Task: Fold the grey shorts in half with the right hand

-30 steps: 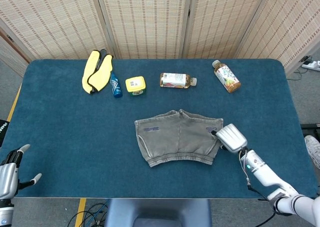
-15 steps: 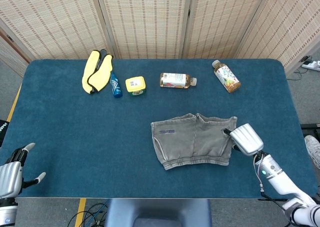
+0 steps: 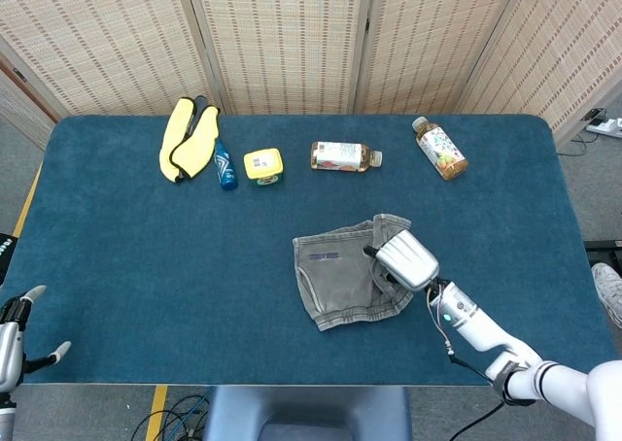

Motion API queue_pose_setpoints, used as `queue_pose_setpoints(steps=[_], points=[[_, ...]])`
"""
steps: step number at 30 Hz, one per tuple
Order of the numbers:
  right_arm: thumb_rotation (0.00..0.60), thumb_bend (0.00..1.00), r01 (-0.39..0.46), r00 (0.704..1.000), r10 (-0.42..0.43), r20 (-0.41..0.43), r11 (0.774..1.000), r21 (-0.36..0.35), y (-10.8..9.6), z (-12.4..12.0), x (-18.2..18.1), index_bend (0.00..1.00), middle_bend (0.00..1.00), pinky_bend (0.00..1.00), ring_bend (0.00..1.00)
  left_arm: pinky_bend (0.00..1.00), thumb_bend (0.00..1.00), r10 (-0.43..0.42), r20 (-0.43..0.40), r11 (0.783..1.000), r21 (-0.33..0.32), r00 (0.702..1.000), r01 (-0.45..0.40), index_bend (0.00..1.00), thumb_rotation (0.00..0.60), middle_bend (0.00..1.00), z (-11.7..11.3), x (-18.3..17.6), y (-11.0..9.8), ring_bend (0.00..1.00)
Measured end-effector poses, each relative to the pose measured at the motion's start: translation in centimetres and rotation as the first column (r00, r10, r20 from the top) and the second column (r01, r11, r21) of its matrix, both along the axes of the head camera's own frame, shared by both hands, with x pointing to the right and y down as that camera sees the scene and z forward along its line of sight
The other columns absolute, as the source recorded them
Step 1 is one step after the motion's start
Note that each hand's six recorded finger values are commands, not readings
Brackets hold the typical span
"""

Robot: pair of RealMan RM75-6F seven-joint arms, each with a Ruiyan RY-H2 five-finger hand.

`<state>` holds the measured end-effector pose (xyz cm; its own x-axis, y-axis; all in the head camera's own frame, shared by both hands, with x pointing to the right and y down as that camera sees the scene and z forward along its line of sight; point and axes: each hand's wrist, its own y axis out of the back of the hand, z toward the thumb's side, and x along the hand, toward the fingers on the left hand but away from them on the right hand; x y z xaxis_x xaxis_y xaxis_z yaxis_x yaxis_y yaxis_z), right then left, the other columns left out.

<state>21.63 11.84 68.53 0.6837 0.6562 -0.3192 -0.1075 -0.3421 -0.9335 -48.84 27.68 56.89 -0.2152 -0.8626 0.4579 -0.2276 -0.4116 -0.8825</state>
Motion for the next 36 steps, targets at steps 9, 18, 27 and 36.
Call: queue_pose_setpoints(steps=[9,18,27,36], points=[[0.600,0.48,0.079,0.995,-0.077,0.068,0.997,-0.021,0.3,0.7,-5.0,0.59,1.00,0.98,1.00,0.34,0.17,0.000,-0.001,1.000,-0.004,1.000,0.000,0.18,0.600,0.21,0.3,-0.2,0.1,0.18],[0.600,0.48,0.130,0.987,-0.125,0.102,0.990,-0.048,1.7,1.4,-8.6,0.59,1.00,0.98,1.00,0.34,0.17,0.000,-0.002,1.000,-0.007,1.000,0.000,0.18,0.600,0.21,0.3,-0.2,0.1,0.18],[0.600,0.47,0.131,0.989,-0.125,0.073,0.988,-0.083,2.6,2.8,-10.8,0.58,0.99,0.98,1.00,0.34,0.17,-0.007,0.000,1.000,-0.012,1.000,0.007,0.18,0.600,0.21,0.2,-0.5,0.5,0.18],[0.600,0.35,0.101,0.994,-0.097,0.043,0.988,-0.114,3.3,3.5,-12.5,0.14,0.95,0.98,0.98,0.34,0.17,-0.012,0.002,1.000,-0.012,1.000,0.012,0.18,0.600,0.21,0.0,-0.7,0.7,0.18]])
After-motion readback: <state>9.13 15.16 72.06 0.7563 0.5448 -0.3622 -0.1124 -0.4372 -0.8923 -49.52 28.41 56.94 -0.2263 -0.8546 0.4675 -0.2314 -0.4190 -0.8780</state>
